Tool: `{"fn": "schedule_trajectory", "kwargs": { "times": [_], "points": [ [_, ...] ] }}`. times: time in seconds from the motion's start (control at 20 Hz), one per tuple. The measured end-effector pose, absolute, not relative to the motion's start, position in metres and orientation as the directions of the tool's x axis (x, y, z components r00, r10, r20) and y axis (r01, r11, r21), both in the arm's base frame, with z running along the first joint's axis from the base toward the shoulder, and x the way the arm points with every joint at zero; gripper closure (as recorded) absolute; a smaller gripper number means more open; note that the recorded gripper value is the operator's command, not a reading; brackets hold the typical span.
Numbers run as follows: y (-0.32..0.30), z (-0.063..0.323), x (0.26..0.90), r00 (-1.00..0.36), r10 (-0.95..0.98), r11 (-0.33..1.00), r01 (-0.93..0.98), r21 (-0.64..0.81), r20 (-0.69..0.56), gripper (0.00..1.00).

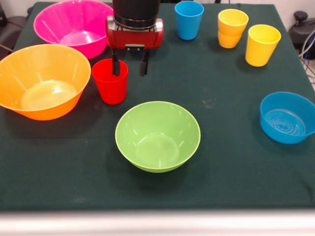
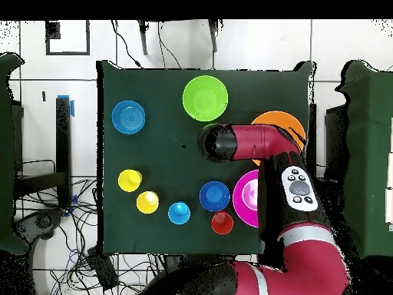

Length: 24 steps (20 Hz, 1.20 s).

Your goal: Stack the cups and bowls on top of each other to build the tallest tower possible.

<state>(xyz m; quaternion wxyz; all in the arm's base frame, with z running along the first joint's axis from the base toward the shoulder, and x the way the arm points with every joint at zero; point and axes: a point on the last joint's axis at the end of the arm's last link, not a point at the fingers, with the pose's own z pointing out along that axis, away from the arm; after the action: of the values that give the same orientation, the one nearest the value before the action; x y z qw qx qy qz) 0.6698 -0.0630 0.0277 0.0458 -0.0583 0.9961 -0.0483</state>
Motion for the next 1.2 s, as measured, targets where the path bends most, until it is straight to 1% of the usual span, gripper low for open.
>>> {"fn": "schedule_trajectory", "kwargs": {
  "times": [0.55,1.05,1.1,1.2],
  "points": [
    [-0.072,-0.008,0.657,-0.994,-0.1,0.992,-0.096,-0.085,-0.039,0.0],
    [-0.08,-0.029,0.645,-0.996,-0.09,0.992,-0.089,-0.093,-0.003,0.0],
    [-0.081,-0.03,0.644,-0.996,-0.088,0.992,-0.088,-0.094,0.0,1.0],
    [-0.082,-0.03,0.644,-0.996,-0.088,0.992,-0.088,-0.096,0.0,1.0]
  ]
}}
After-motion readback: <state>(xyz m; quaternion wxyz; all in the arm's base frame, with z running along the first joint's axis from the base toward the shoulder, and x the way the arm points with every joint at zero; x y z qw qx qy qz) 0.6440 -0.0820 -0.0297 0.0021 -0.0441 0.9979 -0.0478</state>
